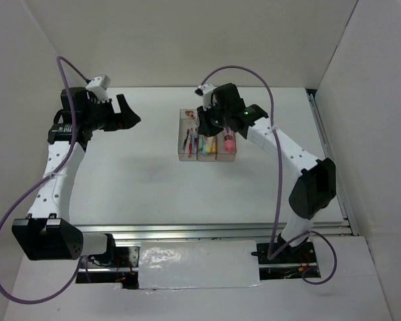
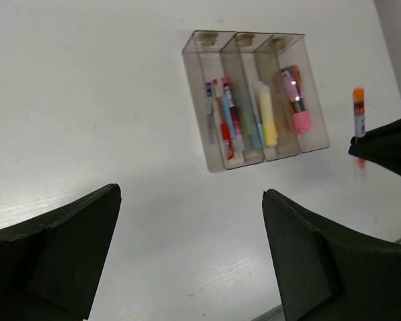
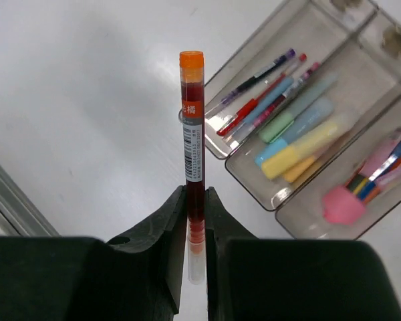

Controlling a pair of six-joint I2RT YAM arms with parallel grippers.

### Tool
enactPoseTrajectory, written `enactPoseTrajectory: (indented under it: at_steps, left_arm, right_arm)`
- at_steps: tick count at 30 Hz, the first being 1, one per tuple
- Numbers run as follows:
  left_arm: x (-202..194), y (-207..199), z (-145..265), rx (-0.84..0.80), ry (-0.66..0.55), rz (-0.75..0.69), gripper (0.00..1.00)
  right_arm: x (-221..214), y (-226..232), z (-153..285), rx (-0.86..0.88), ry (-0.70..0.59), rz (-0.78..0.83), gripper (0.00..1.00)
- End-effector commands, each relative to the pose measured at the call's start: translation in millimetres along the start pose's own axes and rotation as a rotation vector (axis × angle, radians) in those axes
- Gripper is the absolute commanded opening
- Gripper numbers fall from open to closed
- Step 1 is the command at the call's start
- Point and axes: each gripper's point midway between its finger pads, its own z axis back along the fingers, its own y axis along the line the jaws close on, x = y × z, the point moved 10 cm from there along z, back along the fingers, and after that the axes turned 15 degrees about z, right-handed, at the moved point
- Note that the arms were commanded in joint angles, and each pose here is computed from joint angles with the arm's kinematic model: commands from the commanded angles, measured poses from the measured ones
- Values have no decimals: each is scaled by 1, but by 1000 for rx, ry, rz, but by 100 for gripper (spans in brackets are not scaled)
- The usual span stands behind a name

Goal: Sort the stationery into containers
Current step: Place the pen in the storage box.

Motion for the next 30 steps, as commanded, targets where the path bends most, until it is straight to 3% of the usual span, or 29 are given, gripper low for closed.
enactPoseTrajectory:
  at_steps: [1, 2, 9, 15, 18, 25, 28, 29, 30]
  left_arm:
    - [2, 18, 8, 50, -64, -6, 99]
    - [3, 25, 12, 71, -88, 1, 99]
    - [2, 50, 24, 122, -134, 29, 99]
    - [-3, 62, 20, 130, -123, 52, 99]
    - [-5, 65, 17, 125, -119, 58, 99]
    - [-14, 70, 14, 128, -89, 69, 99]
    - [-14, 68, 17, 139, -79, 64, 99]
    - [-14, 68, 17, 148, -82, 62, 99]
    - [-13, 67, 19, 157, -88, 56, 99]
  right_arm:
    - [21, -3, -20, -86, -73, -476, 0]
    - [29, -5, -24, -153, -66, -561, 0]
    - [12, -33, -99, -158, 21, -653, 0]
    - [1, -63, -130, -169, 23, -695, 1]
    - [-3, -67, -142, -142, 21, -699, 11]
    - [-3, -68, -159, -98, 7, -687, 12]
    - [-3, -68, -163, -97, 4, -686, 31]
    - [-3, -68, -162, -102, 3, -684, 47]
    - [-3, -68, -160, -111, 6, -687, 54]
